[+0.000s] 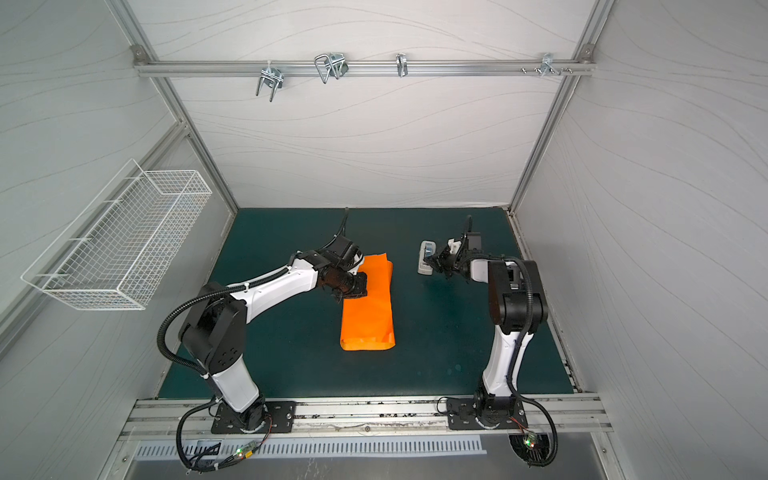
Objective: Wrap a gift box in wrapping paper
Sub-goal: Tear off the tape with the cutter.
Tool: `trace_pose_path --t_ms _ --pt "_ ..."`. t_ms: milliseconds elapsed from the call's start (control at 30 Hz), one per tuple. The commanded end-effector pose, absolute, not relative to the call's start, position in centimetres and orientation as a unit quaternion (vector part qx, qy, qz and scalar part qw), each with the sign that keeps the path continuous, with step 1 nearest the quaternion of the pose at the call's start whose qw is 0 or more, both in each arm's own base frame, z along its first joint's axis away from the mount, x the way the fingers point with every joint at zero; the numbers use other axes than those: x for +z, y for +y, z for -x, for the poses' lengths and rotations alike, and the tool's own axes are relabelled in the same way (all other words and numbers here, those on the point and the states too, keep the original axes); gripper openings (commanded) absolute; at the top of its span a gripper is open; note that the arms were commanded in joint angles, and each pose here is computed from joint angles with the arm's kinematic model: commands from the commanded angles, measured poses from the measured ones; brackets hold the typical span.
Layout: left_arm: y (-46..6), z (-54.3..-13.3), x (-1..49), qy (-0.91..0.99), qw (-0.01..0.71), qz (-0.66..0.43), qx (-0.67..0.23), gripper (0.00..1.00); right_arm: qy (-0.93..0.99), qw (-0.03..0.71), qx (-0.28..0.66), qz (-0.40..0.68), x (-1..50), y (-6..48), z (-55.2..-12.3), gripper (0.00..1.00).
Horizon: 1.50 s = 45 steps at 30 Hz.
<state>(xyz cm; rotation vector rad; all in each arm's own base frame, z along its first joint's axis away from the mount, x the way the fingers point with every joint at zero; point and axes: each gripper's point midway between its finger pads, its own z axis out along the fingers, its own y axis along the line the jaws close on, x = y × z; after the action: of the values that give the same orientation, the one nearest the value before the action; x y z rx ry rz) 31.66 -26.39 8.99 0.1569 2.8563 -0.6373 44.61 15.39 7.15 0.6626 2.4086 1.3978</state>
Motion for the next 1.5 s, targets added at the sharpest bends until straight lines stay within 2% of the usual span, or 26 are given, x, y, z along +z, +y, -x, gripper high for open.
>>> trace_pose_path --t_ms 0,633,1133,1467 --pt "-24.6 -30.9 6.9 0.98 0.084 -0.045 -0.173 0.11 0.827 0.134 0.502 -0.215 9.4 16.0 -43.5 0.0" --pt "-24.5 -30.9 7.1 0.98 0.086 -0.044 -0.173 0.1 0.838 0.106 0.494 -0.208 6.5 17.1 -39.4 0.0" --pt "-24.4 -30.9 7.2 0.981 0.087 -0.044 -0.17 0.1 0.845 0.098 0.475 -0.225 4.6 16.9 -39.9 0.0" --pt "-24.5 -30.9 7.1 0.981 0.085 -0.045 -0.17 0.1 0.854 0.067 0.431 -0.283 0.5 15.7 -39.5 0.0"
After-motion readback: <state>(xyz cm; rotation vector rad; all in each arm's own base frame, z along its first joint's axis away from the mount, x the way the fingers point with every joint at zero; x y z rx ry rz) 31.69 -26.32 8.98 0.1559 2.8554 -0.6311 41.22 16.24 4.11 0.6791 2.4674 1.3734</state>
